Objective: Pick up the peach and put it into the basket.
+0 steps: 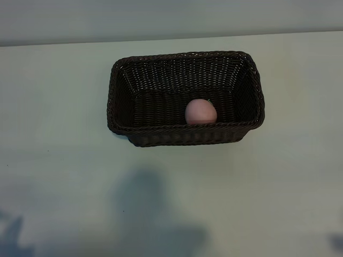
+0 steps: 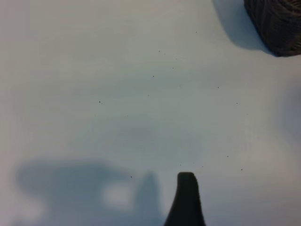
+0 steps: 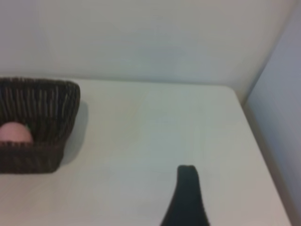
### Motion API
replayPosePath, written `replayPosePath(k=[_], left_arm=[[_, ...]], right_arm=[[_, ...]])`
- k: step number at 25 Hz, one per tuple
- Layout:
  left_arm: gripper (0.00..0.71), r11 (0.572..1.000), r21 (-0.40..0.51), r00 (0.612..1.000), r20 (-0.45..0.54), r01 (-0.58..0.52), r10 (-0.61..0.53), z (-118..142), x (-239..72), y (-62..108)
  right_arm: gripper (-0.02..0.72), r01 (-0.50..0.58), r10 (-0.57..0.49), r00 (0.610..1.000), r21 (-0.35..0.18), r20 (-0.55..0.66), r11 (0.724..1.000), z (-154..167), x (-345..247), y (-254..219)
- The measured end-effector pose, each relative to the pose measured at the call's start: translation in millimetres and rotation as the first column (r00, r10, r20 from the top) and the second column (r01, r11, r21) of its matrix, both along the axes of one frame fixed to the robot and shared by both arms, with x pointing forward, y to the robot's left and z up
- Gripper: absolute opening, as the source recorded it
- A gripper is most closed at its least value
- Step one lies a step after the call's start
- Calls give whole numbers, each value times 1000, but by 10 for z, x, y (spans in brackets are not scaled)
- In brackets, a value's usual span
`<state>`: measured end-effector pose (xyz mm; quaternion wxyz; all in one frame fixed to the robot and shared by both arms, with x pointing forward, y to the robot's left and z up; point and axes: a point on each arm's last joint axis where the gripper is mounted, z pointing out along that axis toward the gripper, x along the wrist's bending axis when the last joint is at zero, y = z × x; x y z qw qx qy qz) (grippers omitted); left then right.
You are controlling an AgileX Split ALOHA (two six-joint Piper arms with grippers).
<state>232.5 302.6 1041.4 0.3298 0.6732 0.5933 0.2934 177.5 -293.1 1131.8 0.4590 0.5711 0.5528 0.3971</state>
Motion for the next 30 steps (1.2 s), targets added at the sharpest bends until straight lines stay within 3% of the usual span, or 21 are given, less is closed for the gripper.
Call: replayPosePath(k=[7, 12, 30], left_arm=[[592, 1000, 0, 1000, 0, 0, 0, 0, 0, 0], [592, 1000, 0, 1000, 0, 0, 0, 0, 0, 0], [592, 1000, 4, 1000, 1, 4, -4, 0, 0, 0]], right_arm=[[552, 2, 1, 985, 16, -172, 1000, -571, 376, -33], [533, -3, 9, 974, 29, -227, 1000, -816, 534, -39], [518, -8, 16, 977, 36, -213, 999, -831, 561, -34]])
